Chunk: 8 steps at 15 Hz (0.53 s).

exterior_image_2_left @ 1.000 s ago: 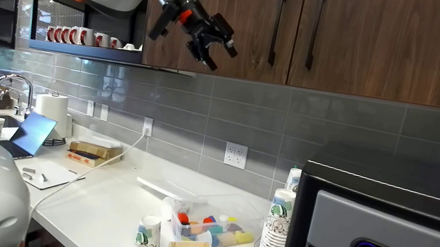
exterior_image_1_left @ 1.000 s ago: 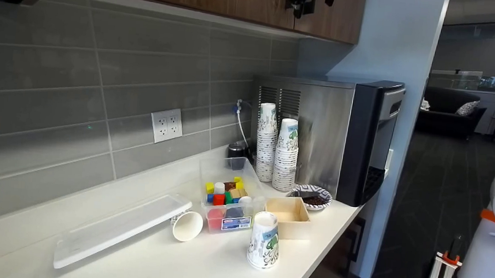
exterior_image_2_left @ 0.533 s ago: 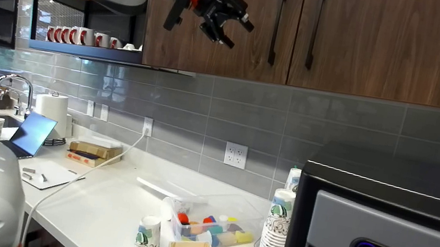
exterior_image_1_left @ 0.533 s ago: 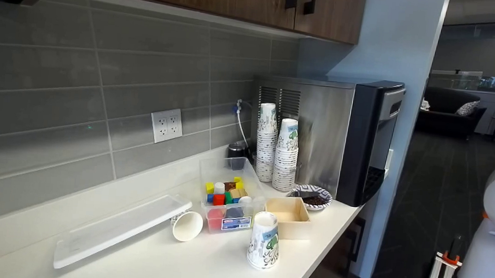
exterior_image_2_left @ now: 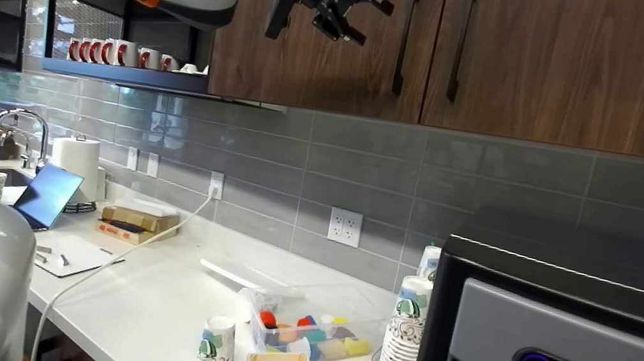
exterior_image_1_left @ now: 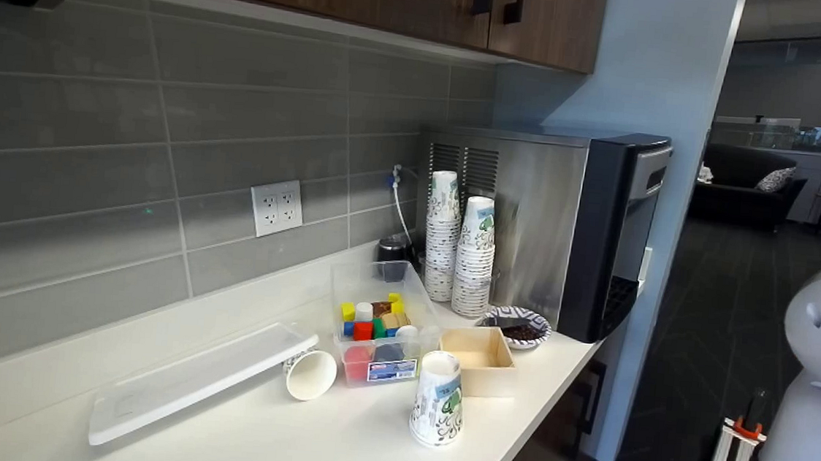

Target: Open the left upper cabinet door then close it again.

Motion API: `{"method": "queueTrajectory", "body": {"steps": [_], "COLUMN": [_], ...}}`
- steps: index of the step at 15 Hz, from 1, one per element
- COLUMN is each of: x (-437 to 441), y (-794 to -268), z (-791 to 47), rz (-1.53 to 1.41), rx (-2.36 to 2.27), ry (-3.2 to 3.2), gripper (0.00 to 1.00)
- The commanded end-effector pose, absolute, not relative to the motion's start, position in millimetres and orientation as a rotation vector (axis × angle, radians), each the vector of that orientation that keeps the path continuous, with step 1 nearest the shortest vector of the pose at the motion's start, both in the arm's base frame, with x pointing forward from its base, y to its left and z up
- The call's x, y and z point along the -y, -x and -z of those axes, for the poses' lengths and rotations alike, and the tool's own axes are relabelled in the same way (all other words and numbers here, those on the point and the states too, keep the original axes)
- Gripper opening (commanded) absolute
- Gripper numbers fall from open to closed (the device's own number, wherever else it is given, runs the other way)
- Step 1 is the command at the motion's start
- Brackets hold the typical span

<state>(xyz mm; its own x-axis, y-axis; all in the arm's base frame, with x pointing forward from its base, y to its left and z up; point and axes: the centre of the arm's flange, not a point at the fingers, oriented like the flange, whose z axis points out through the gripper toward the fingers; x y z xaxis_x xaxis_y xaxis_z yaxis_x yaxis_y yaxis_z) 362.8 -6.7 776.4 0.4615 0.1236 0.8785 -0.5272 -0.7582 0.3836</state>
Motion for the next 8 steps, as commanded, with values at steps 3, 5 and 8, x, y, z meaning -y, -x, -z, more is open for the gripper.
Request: {"method": "queueTrajectory", "body": {"steps": [3, 5, 8], "x": [23.3, 26.0, 29.0], "y": [-388.6, -396.3, -408.7], "z": [-788.6, -788.7, -787.4], "rz": [-1.411, -1.438, -1.472], "rx": [0.373, 0.382, 0.403], "ry": [-1.946, -1.925, -1.902], "gripper": [1.0, 1.0, 1.0]}}
